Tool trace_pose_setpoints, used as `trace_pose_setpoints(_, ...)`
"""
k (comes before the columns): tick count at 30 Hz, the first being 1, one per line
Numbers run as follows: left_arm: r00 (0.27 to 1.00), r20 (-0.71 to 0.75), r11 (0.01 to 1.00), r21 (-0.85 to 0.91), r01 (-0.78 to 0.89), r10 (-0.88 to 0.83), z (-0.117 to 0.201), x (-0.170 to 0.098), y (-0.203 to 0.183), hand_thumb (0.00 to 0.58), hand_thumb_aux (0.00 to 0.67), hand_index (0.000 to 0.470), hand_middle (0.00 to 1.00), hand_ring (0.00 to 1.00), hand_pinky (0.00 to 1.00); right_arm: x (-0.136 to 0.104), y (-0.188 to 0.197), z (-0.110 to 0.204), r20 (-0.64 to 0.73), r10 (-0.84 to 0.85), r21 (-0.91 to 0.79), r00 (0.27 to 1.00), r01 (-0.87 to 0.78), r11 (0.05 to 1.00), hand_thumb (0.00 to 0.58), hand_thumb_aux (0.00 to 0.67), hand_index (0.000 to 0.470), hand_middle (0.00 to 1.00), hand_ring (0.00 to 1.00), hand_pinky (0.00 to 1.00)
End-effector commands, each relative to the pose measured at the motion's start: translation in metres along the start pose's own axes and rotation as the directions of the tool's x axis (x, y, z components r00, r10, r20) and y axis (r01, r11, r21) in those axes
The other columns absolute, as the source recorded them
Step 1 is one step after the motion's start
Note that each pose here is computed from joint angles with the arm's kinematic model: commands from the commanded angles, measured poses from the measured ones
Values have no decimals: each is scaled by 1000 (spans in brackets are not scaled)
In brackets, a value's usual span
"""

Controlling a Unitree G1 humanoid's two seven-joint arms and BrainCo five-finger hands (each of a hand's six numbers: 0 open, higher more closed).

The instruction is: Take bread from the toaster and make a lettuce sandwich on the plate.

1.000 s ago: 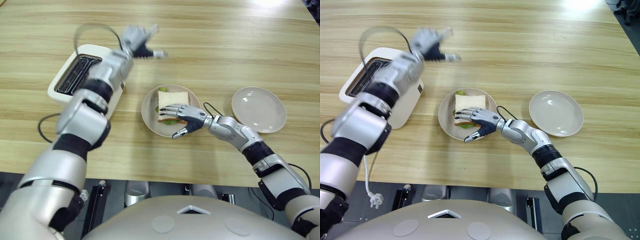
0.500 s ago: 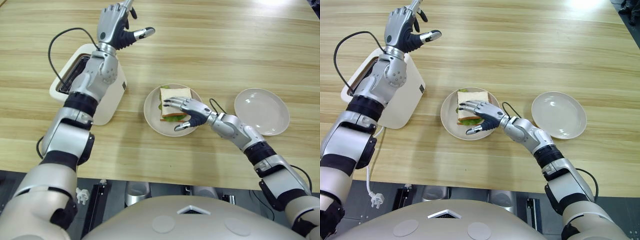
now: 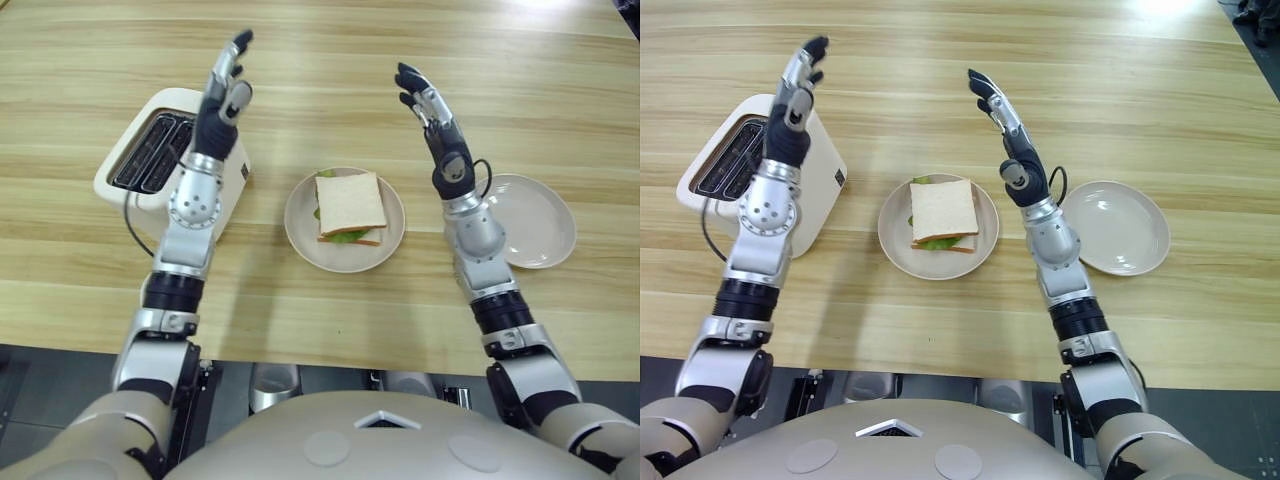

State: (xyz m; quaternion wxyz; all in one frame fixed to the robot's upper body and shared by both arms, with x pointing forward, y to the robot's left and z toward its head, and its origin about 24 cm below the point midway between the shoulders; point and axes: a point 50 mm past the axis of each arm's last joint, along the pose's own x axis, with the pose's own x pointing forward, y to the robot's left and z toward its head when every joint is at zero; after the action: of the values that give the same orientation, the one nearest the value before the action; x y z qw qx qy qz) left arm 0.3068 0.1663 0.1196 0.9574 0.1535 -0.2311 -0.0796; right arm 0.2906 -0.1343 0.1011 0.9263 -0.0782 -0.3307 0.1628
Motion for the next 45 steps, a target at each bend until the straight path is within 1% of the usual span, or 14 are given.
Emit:
trace_pose_setpoints(1,997,-23,995,-79,69,-71,-7,-20,-20,0,0,0,0,0,0,-9,1,-18,-49,-66,68,997,70,995,0,0,0,0,0,0)
trace_pose_setpoints(9,993,-17,986,-126,111,-114,-4,-50,-34,0,0,0,0,0,0,-23,12,-18,-1,19,40,1000,-19,999,0,0,0,0,0,0)
trace_pose_setpoints(11,987,7,978,-134,161,-162,3,-61,-35,116,71,49,0,0,0,-32,14,-13,19,78,36,997,-79,996,0,0,0,0,0,0)
trace_pose_setpoints(12,982,18,971,-145,191,-190,7,-66,-35,349,247,170,0,0,0,-37,15,-10,30,103,41,994,-104,994,0,0,0,0,0,0)
trace_pose_setpoints(13,976,31,964,-157,216,-214,11,-72,-35,566,568,390,94,94,94,-42,16,-6,44,127,54,991,-129,990,0,0,0,0,0,0)
trace_pose_setpoints(14,972,39,958,-165,236,-233,14,-77,-34,580,670,460,604,604,604,-47,16,-1,58,149,67,987,-153,986,456,360,247,0,0,0)
trace_pose_setpoints(15,967,43,952,-167,255,-251,18,-83,-34,580,670,460,1000,1000,1000,-52,17,5,74,177,78,981,-183,980,578,633,435,0,0,0)
trace_pose_setpoints(16,962,45,948,-166,272,-268,22,-88,-34,580,670,460,1000,1000,1000,-57,19,10,84,201,89,976,-208,974,580,670,460,0,0,0)
trace_pose_setpoints(17,958,47,944,-165,286,-282,25,-92,-34,580,670,460,1000,1000,1000,-62,19,14,87,215,98,973,-223,970,580,670,460,576,576,576)
trace_pose_setpoints(18,955,47,941,-167,296,-292,28,-96,-35,580,670,460,1000,1000,1000,-65,20,17,85,227,113,970,-235,965,580,670,460,576,576,576)
trace_pose_setpoints(19,950,44,936,-165,311,-308,30,-100,-37,580,670,460,1000,1000,1000,-68,22,19,81,244,125,966,-253,959,580,670,460,1000,1000,1000)
trace_pose_setpoints(26,881,-23,871,-160,464,-473,33,-132,-65,580,670,460,1000,1000,1000,-93,41,28,19,425,152,905,-423,893,580,670,460,1000,1000,1000)
trace_pose_setpoints(32,736,-90,740,-153,655,-671,29,-163,-90,580,670,460,1000,1000,1000,-126,61,26,-78,706,157,704,-690,706,580,670,460,1000,1000,1000)
trace_pose_setpoints(45,485,-353,508,31,861,-800,-21,-187,-98,580,670,460,1000,1000,1000,-161,73,-14,-435,814,228,385,-827,513,580,670,460,1000,1000,1000)
